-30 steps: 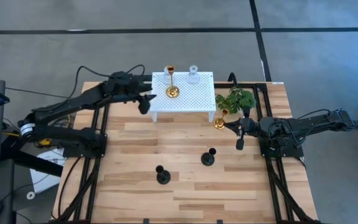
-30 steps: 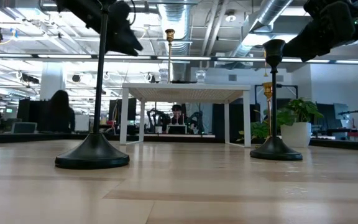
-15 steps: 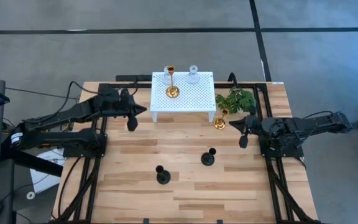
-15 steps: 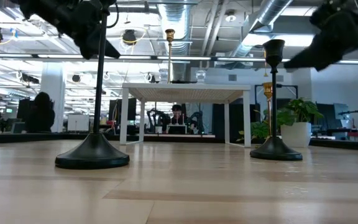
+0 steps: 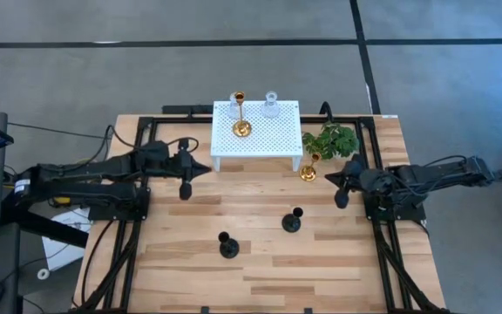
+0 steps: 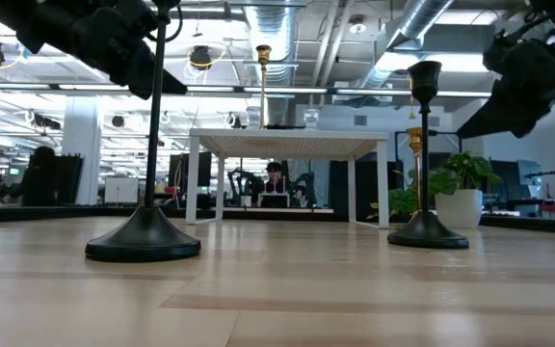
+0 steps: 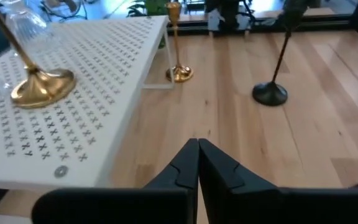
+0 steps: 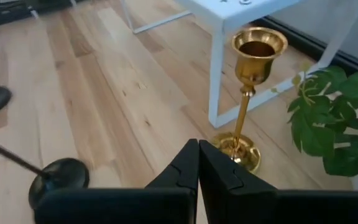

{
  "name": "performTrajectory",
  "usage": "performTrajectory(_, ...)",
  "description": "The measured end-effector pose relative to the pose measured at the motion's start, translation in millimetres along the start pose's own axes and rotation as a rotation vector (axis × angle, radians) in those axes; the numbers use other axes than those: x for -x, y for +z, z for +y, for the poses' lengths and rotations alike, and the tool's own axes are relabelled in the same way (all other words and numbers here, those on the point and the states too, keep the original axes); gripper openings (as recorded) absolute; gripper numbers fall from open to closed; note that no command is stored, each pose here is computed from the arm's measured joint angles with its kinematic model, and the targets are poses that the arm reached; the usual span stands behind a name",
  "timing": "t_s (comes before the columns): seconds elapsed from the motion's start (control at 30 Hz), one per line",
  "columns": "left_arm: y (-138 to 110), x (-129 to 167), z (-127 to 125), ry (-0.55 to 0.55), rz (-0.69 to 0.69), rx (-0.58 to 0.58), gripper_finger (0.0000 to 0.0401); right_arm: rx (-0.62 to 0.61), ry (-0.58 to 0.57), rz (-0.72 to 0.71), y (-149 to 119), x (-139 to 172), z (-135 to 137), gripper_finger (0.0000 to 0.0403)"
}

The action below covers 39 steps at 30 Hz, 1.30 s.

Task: Pick & Place candle stick holders
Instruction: Put the gold candle holder on the shelf aligned with the other gold candle holder

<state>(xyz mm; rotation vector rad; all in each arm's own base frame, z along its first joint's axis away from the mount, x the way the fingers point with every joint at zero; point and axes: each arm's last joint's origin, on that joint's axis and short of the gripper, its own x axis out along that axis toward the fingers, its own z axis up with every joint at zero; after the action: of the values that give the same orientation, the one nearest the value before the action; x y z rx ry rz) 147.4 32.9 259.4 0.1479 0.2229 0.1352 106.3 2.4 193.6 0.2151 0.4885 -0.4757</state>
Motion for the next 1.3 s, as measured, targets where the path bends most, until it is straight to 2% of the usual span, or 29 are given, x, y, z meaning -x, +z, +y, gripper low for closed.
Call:
performTrajectory(0.13,-3,-1,-4,-0.021,0.0,-0.002,0.0005,-0.001,-0.028,0.011,0,-4,2,0.0011)
performTrajectory(0.23,-2,-1,-5,-0.03,-0.007,-0.004,0.0006,0.009,-0.066,0.01,0,-9,4,0.0039)
performTrajectory(0.37,-2,-1,-5,-0.031,-0.009,-0.004,0.0008,0.037,-0.121,0.028,-1,-17,8,0.0097)
performTrajectory(0.6,-2,-1,-5,-0.031,-0.009,-0.004,0.0006,0.056,-0.208,0.008,-1,-37,18,0.0222)
performTrajectory(0.7,-2,-1,-5,-0.031,-0.008,0.0,0.0008,0.079,-0.261,0.007,-3,-45,21,0.0253)
performTrajectory(1.1,-2,-1,-5,-0.031,-0.008,0.0,0.0008,0.066,-0.419,0.05,-7,-84,14,0.0243)
performTrajectory(1.3,-2,-1,-5,-0.031,-0.008,0.0,0.0005,0.06,-0.485,0.035,-7,-99,8,0.0214)
